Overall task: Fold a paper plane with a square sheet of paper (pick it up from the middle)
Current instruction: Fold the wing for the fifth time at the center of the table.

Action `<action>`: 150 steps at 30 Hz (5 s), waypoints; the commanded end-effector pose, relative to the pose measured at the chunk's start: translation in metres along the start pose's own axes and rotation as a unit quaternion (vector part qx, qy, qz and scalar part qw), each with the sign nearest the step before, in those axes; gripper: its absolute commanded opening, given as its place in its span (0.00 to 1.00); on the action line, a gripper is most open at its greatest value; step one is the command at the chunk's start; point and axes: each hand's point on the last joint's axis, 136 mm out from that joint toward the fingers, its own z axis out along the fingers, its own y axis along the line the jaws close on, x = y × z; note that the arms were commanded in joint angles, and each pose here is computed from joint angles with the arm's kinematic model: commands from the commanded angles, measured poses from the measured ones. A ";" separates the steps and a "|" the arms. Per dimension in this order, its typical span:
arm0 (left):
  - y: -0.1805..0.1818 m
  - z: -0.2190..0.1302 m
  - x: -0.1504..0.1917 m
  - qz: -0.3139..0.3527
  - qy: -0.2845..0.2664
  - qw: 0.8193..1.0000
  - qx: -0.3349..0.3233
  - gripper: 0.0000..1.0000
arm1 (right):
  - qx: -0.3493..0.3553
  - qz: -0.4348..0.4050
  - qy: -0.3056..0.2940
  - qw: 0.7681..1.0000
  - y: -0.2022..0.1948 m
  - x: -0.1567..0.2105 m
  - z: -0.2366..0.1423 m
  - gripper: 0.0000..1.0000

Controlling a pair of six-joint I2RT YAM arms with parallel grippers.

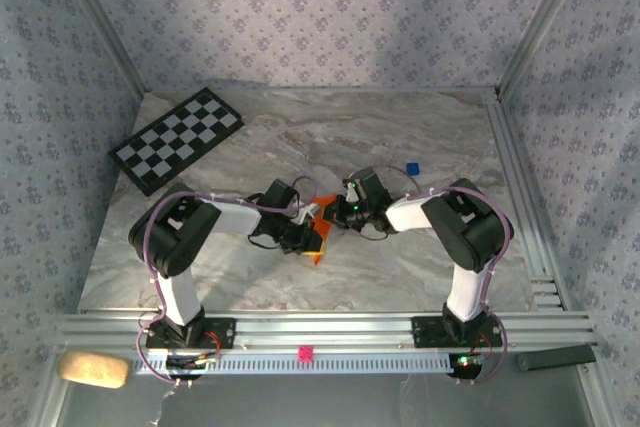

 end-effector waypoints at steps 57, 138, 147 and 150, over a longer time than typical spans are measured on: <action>-0.032 -0.027 -0.053 0.033 -0.093 0.995 0.005 0.07 | 0.113 0.066 0.007 0.991 -0.057 0.037 0.006 0.07; 0.042 -0.027 -0.001 0.091 0.012 0.989 -0.120 0.00 | 0.050 -0.018 -0.126 0.991 -0.016 -0.061 -0.079 0.08; 0.032 -0.023 -0.024 0.117 0.008 0.987 -0.112 0.00 | 0.001 -0.059 -0.040 0.997 0.020 -0.009 -0.044 0.07; 0.031 -0.023 -0.026 0.121 0.006 0.987 -0.109 0.00 | -0.006 -0.060 -0.024 0.998 0.025 -0.004 -0.028 0.07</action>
